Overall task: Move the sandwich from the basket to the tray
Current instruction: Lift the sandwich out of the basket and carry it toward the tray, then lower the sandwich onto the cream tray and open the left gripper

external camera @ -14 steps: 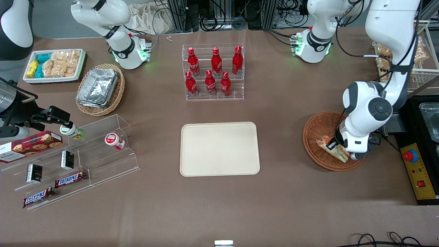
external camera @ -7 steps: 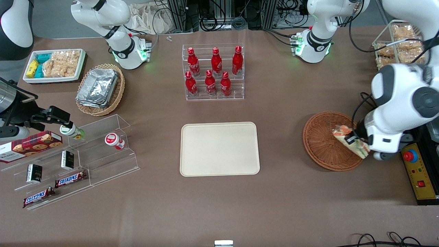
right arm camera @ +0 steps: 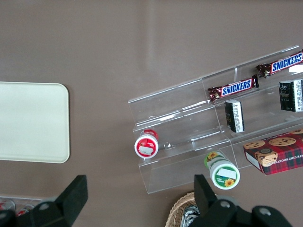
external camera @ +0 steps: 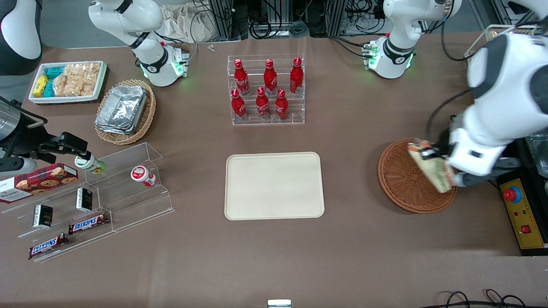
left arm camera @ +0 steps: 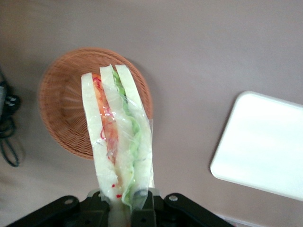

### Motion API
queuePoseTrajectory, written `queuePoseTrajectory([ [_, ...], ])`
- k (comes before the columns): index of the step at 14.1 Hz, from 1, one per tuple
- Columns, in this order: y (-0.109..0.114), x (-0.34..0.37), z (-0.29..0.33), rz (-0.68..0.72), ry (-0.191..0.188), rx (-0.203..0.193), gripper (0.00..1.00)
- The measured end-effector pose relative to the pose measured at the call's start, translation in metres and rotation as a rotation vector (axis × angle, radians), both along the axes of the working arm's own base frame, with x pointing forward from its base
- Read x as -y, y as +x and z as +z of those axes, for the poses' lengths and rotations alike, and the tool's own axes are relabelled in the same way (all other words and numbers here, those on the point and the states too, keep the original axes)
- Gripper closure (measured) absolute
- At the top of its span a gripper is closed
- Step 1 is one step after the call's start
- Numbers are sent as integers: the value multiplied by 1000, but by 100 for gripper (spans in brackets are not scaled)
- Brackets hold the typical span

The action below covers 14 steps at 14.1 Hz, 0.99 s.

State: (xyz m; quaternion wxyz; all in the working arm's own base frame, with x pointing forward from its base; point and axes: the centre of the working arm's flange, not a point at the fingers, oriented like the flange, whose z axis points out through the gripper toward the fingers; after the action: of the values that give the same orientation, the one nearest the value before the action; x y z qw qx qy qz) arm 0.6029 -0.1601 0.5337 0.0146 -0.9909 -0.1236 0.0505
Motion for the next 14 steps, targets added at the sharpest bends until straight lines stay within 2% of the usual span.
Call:
queuePoseTrajectory([
  [2,-3,46,-26,-79,-17,-35,85],
  [4,0,87,-59,-143,-58,-37,85],
  [6,6,123,-98,-188,-99,-27,85],
  [7,8,139,-118,-209,-108,-23,85],
  [10,5,179,-173,-308,-103,-13,85],
  [14,5,214,-214,-381,-143,48,85],
])
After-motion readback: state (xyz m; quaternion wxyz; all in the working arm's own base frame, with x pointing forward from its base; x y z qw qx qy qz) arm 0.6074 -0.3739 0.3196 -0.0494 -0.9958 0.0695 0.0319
